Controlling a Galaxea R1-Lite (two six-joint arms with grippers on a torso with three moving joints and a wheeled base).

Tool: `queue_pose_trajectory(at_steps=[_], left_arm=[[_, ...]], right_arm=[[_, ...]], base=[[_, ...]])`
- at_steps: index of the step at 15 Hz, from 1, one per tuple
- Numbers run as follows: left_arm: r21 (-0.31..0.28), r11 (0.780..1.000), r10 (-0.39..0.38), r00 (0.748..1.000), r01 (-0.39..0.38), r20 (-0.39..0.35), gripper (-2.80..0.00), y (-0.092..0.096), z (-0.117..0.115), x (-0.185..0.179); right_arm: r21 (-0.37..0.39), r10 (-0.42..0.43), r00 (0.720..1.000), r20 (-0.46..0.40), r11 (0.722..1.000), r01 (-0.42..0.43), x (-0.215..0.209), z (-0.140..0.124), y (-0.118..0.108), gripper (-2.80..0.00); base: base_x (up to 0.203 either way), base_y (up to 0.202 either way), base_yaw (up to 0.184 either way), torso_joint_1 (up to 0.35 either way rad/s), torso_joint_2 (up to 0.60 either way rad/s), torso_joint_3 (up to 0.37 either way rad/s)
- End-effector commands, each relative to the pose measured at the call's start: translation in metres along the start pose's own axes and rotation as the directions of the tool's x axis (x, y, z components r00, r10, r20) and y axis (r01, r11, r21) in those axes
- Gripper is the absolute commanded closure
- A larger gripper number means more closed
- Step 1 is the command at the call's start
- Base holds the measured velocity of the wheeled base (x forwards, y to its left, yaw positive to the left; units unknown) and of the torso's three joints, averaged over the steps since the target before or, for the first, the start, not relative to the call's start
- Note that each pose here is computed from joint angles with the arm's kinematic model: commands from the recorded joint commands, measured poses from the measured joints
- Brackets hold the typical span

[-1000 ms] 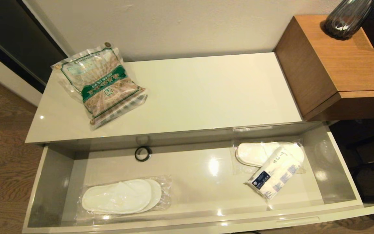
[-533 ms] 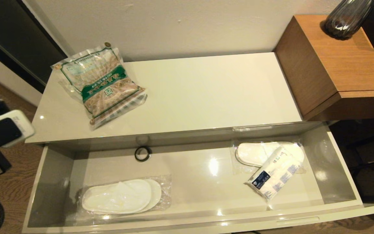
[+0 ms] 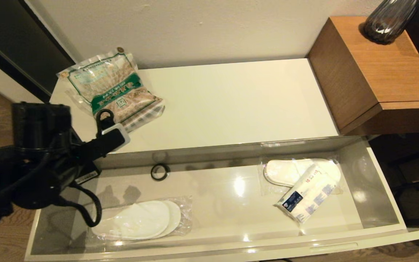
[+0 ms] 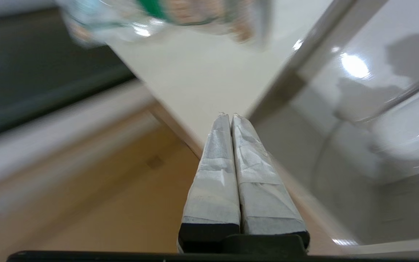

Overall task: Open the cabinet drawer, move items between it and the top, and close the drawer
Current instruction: Pick up the solid drinks on the table

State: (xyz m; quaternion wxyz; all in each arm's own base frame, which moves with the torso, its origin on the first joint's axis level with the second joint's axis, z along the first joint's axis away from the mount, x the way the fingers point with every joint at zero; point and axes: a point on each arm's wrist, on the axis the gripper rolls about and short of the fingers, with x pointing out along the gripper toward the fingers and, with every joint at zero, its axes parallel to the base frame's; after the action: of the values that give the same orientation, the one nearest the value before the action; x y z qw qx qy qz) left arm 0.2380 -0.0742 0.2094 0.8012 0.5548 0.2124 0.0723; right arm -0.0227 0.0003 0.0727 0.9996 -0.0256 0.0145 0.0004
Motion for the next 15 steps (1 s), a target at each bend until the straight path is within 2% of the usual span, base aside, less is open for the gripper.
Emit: queue_pose_trajectory(at_steps=[1, 2, 3, 4, 6, 9, 12, 15], left_arm=[[0.038, 0.999, -0.004, 0.992, 0.009, -0.125, 0.00, -0.038, 0.020, 0.022], [0.072, 0.997, 0.047, 0.979, -0.033, -0.201, -2.80, -0.048, 0.028, 0.026], [0.102, 0.991, 0.114, 0.954, -0.089, -0.277, -2.80, -0.058, 0.037, 0.031], [0.113, 0.984, 0.166, 0.932, -0.137, -0.321, -2.80, -0.065, 0.046, 0.036], [0.116, 0.971, 0.238, 0.900, -0.210, -0.366, -2.80, -0.076, 0.066, 0.044], [0.107, 0.967, 0.256, 0.893, -0.233, -0.370, -2.80, -0.082, 0.080, 0.050], [0.045, 0.963, 0.266, 0.900, -0.267, -0.346, -2.80, -0.091, 0.100, 0.061], [-0.032, 0.947, 0.290, 0.894, -0.319, -0.341, -2.80, -0.096, 0.122, 0.077]], right_arm=[[-0.001, 0.000, 1.000, -0.003, 1.000, 0.000, 0.000, 0.000, 0.000, 0.00], [-0.001, 0.000, 1.000, -0.002, 1.000, 0.000, 0.000, 0.000, 0.000, 0.00], [-0.001, 0.000, 1.000, -0.002, 1.000, 0.000, 0.000, 0.000, 0.000, 0.00], [-0.001, 0.000, 1.000, -0.003, 1.000, 0.000, 0.000, 0.000, 0.000, 0.00], [-0.001, 0.000, 1.000, -0.003, 1.000, 0.000, 0.000, 0.000, 0.000, 0.00], [-0.001, 0.000, 1.000, -0.002, 1.000, 0.000, 0.000, 0.000, 0.000, 0.00], [-0.001, 0.000, 1.000, -0.002, 1.000, 0.000, 0.000, 0.000, 0.000, 0.00], [-0.001, 0.000, 1.000, -0.002, 1.000, 0.000, 0.000, 0.000, 0.000, 0.00]], base=[[0.000, 0.000, 0.000, 0.000, 0.00, 0.000], [0.000, 0.000, 0.000, 0.000, 0.00, 0.000], [0.000, 0.000, 0.000, 0.000, 0.00, 0.000], [0.000, 0.000, 0.000, 0.000, 0.00, 0.000], [0.000, 0.000, 0.000, 0.000, 0.00, 0.000], [0.000, 0.000, 0.000, 0.000, 0.00, 0.000], [0.000, 0.000, 0.000, 0.000, 0.00, 0.000], [0.000, 0.000, 0.000, 0.000, 0.00, 0.000]])
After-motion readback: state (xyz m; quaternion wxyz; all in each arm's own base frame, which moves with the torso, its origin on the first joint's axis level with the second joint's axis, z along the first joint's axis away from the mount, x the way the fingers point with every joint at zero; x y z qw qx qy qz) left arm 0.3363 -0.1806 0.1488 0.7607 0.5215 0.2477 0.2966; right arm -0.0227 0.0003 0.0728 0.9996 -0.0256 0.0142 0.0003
